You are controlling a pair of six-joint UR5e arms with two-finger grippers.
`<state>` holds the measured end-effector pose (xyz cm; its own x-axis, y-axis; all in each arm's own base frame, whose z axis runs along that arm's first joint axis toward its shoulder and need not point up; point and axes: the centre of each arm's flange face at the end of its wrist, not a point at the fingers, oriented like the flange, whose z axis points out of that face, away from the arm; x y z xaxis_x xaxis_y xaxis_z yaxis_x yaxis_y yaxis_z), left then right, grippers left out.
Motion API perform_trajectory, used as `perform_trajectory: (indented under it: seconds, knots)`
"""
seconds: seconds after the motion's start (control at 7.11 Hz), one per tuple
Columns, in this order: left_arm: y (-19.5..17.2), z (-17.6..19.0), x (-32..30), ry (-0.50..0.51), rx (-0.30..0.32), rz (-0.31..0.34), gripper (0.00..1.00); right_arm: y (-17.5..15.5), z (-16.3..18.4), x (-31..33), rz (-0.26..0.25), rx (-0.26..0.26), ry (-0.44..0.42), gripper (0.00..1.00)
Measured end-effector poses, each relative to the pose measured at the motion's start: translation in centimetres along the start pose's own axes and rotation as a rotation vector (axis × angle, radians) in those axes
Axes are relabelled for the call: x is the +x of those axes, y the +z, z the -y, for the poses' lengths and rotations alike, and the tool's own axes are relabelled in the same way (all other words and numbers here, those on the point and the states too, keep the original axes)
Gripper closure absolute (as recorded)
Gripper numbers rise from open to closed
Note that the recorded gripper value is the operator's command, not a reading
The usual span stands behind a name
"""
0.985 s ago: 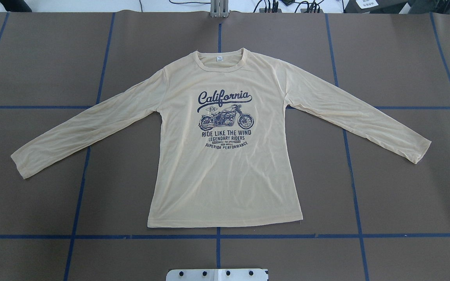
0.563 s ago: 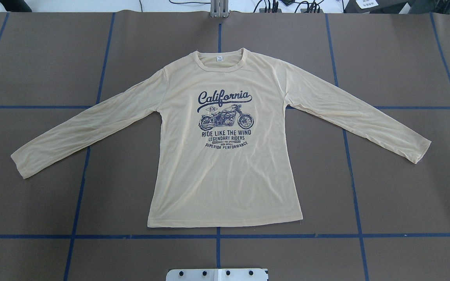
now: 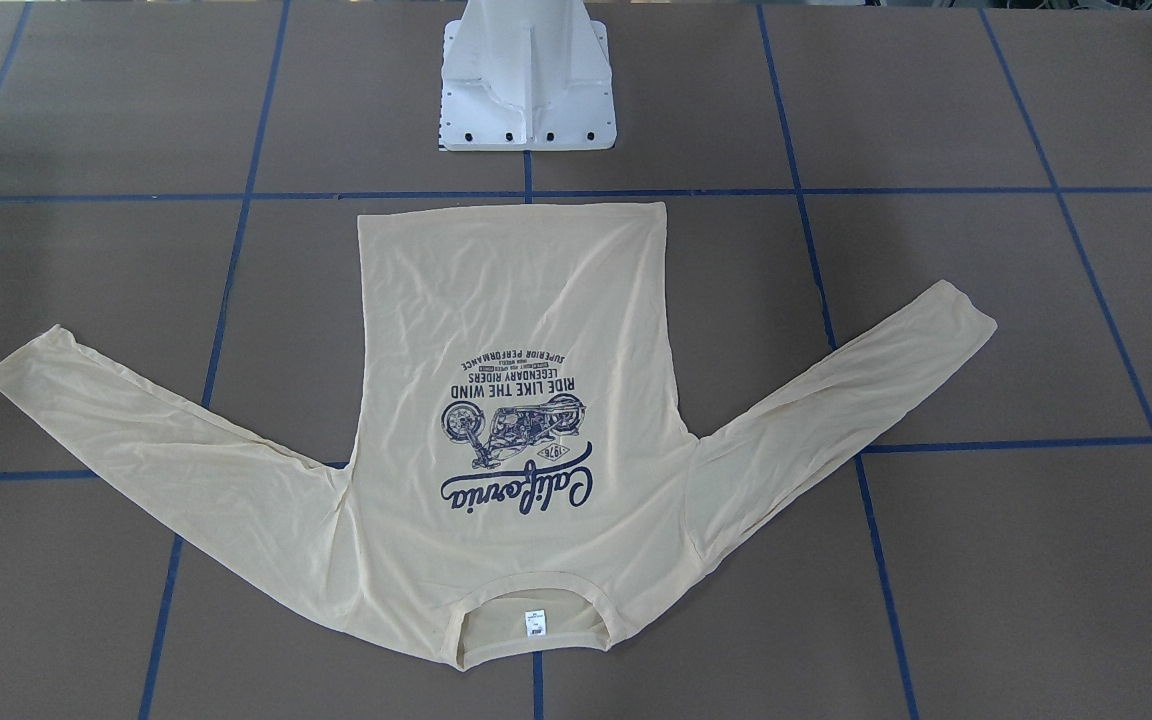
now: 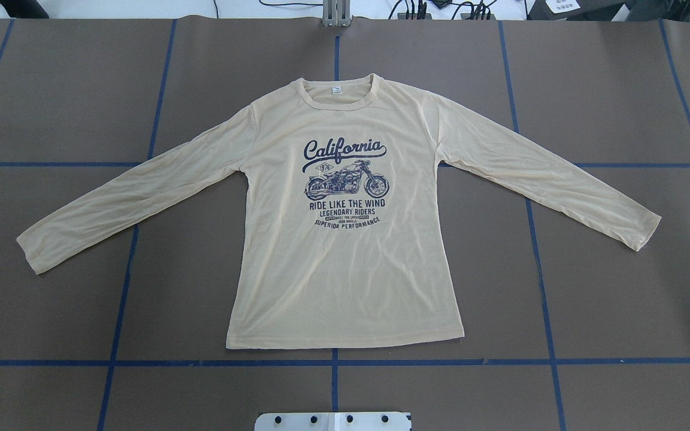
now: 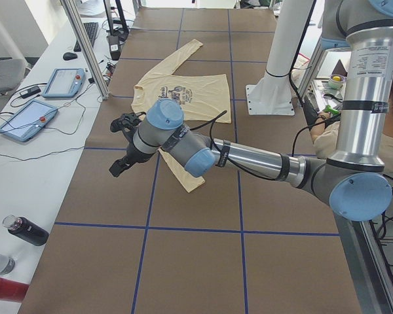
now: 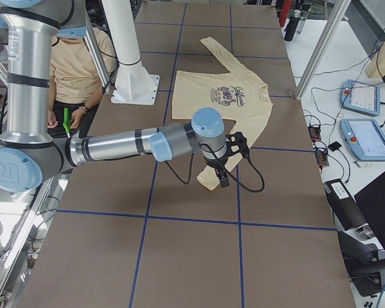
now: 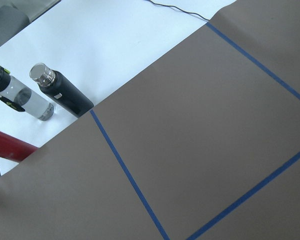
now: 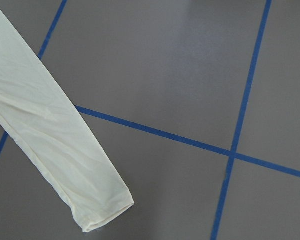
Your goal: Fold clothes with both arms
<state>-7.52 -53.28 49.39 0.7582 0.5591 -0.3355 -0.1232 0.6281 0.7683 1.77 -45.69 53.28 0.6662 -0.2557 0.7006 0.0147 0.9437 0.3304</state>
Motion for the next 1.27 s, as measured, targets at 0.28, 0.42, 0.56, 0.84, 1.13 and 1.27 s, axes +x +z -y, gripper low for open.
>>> perform_trajectory:
  seconds: [0.28,0.42,0.56,0.84,1.13,1.27]
  knots:
    - [0.8,-0.9,0.3,0.019,0.015,-0.027,0.00,4.1,0.3,-3.9,-0.016,0.015,0.105,0.01]
    - [1.0,-1.2,0.5,0.020,0.016,-0.040,0.00,6.9,0.1,-5.2,-0.030,0.039,0.139,0.01]
    - [1.1,-1.3,0.6,0.020,0.016,-0.046,0.00,10.1,-0.6,-5.1,-0.026,0.068,0.156,0.01]
    - [1.2,-1.8,0.8,0.015,0.013,-0.062,0.00,15.9,-2.8,-3.5,0.011,0.134,0.185,0.02]
    - [1.4,-2.3,0.8,0.010,0.008,-0.072,0.00,19.9,-4.7,-5.0,-0.012,0.159,0.184,0.16]
    - [1.4,-2.4,0.8,0.008,0.006,-0.073,0.00,20.9,-5.6,-5.5,-0.028,0.156,0.177,0.20]
